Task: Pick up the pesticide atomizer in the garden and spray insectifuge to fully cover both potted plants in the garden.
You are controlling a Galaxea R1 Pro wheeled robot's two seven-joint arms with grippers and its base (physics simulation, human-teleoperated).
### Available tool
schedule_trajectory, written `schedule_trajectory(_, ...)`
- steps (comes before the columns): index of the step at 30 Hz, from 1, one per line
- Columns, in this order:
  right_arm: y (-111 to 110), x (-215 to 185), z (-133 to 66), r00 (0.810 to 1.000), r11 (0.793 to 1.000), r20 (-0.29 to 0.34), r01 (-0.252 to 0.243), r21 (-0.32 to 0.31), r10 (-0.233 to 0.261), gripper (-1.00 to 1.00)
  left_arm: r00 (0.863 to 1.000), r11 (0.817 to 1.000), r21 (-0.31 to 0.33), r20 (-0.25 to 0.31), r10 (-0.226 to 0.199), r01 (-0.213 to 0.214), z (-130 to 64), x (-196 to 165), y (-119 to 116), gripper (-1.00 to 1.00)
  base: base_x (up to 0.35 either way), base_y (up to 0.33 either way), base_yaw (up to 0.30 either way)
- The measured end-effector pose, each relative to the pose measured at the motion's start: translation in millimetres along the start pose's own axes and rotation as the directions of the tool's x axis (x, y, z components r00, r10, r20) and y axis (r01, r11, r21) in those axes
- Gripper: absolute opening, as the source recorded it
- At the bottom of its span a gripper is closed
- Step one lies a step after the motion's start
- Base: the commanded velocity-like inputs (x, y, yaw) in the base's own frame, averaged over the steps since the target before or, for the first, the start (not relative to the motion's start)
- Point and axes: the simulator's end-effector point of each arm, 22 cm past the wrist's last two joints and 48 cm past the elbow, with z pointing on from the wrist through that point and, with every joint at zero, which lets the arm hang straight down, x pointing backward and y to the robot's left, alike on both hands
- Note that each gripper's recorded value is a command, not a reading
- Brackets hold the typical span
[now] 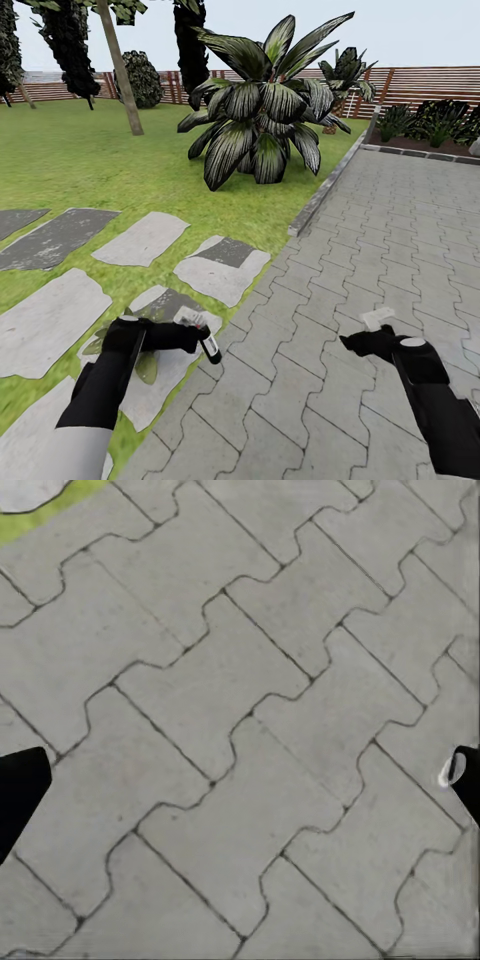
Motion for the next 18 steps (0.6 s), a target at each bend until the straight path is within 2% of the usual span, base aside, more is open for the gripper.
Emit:
schedule_trajectory(3,3,-1,3.7,0.999,0.997,0.006,-0.036,0.063,0.036,1.0,0.999,0.999,-0.023,0.0,-0.04,0.04,-7.8,7,8,-1.0,0.0,0.0,0.0)
schedule_trajectory(4,7,-2,4.7,0.999,0.996,0.008,-0.051,0.074,0.051,1.0,0.999,0.997,-0.048,0.005,-0.053,0.053,-15.3,9,17,-1.0,0.0,0.0,0.0)
schedule_trajectory(6,10,-2,5.3,0.997,0.993,0.009,-0.077,0.092,0.077,1.0,0.995,0.985,-0.142,-0.001,-0.096,0.095,-36.4,18,47,-1.0,0.0,0.0,0.0)
schedule_trajectory(10,12,0,5.7,0.996,0.992,0.006,-0.086,0.093,0.086,1.0,0.992,0.966,-0.228,-0.019,-0.128,0.12,-49.7,30,72,-1.0,0.0,0.0,0.0)
schedule_trajectory(13,21,-1,6.6,0.995,0.992,0.007,-0.102,0.077,0.101,1.0,0.987,0.938,-0.319,-0.032,-0.157,0.139,-62.9,42,97,-1.0,0.0,0.0,0.0)
schedule_trajectory(15,32,-3,7.3,0.993,0.991,0.009,-0.117,0.058,0.117,1.0,0.982,0.92,-0.356,-0.023,-0.185,0.165,-72.0,48,111,-1.0,0.0,0.0,0.0)
schedule_trajectory(18,42,-5,7.5,0.992,0.991,0.011,-0.127,0.045,0.127,1.0,0.976,0.903,-0.382,-0.008,-0.216,0.197,-81.2,53,122,-1.0,0.0,0.0,0.0)
